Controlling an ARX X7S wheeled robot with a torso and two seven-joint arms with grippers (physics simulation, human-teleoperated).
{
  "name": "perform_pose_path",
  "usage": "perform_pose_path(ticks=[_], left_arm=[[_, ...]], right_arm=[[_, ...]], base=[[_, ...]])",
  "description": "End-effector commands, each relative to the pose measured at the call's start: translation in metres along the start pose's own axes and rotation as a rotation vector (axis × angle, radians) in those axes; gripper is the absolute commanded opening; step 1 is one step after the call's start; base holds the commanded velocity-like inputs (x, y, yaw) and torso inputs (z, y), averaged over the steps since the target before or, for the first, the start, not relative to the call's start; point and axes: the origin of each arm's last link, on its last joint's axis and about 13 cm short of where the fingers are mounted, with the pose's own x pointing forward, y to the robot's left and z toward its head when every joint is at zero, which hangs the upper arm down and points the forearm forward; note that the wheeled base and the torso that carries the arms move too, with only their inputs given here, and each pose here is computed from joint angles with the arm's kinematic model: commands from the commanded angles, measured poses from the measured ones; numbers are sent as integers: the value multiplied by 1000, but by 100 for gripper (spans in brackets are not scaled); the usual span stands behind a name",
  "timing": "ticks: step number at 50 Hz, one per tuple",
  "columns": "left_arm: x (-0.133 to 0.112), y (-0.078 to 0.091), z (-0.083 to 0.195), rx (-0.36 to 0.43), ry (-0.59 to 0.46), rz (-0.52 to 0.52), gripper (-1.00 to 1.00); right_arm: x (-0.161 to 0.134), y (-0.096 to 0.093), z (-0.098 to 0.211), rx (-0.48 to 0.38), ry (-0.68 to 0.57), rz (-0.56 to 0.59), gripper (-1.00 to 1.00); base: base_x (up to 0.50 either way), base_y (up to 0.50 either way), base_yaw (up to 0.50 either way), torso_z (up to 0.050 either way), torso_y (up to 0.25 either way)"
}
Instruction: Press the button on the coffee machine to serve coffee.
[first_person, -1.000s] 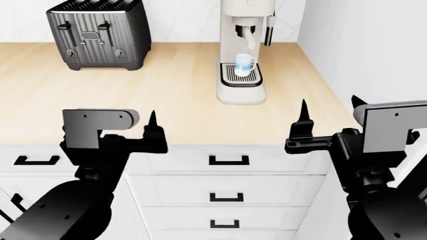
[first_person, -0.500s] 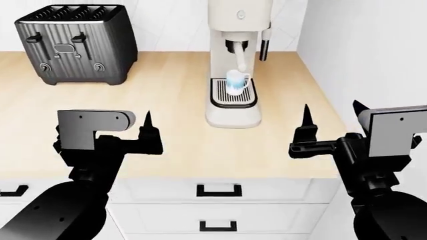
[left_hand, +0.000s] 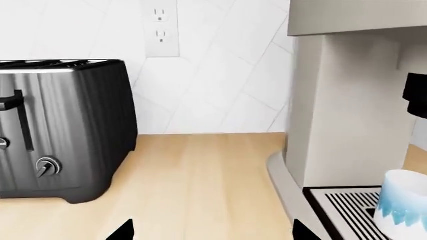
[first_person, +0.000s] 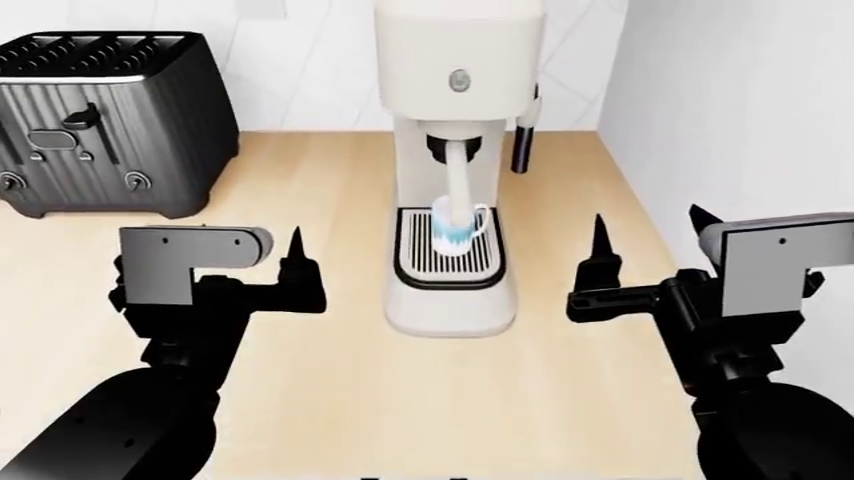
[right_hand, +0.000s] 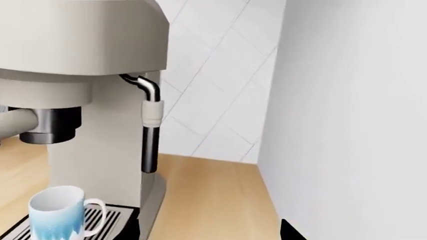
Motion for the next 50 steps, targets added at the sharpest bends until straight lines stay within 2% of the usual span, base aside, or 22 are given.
perform_pose_path(ticks=[1,21,27,28,31,34,37,38,41,50], left_arm=[[0,1,-1,-2,-4,4,100],[-3,1,0,-5,-6,-2,100],[-15,-7,19,-12,-33,-44,100],[-17,-9,23,-45,-18,-62,100],[-27,-11,36,-44,-31,-81,100],[-38,-13,53,-82,-63,-109,100],[-48,-18,69,-106,-70,-188,100],[-50,-18,73,-76,-87,-195,100],[-52,-20,85,-64,-116,-223,100],[-69,-20,99,-64,-154,-252,100]], right_arm=[[0,2,-1,-3,7,1,100],[3,2,-4,-7,18,-9,100],[2,1,-6,-5,30,-28,100],[1,1,-7,-7,34,-31,100],[1,0,-8,-9,40,-38,100],[2,1,-9,-10,45,-40,100],[2,1,-10,-10,50,-42,100],[2,1,-10,-8,51,-42,100],[3,2,-12,-8,56,-38,100],[3,3,-12,-9,62,-37,100]], base=[[246,0,0,0,0],[229,0,0,0,1],[14,0,0,0,0],[0,0,0,0,0],[0,0,0,0,0],[0,0,0,0,0],[0,0,0,0,0],[0,0,0,0,0],[0,0,0,0,0],[0,0,0,0,0]])
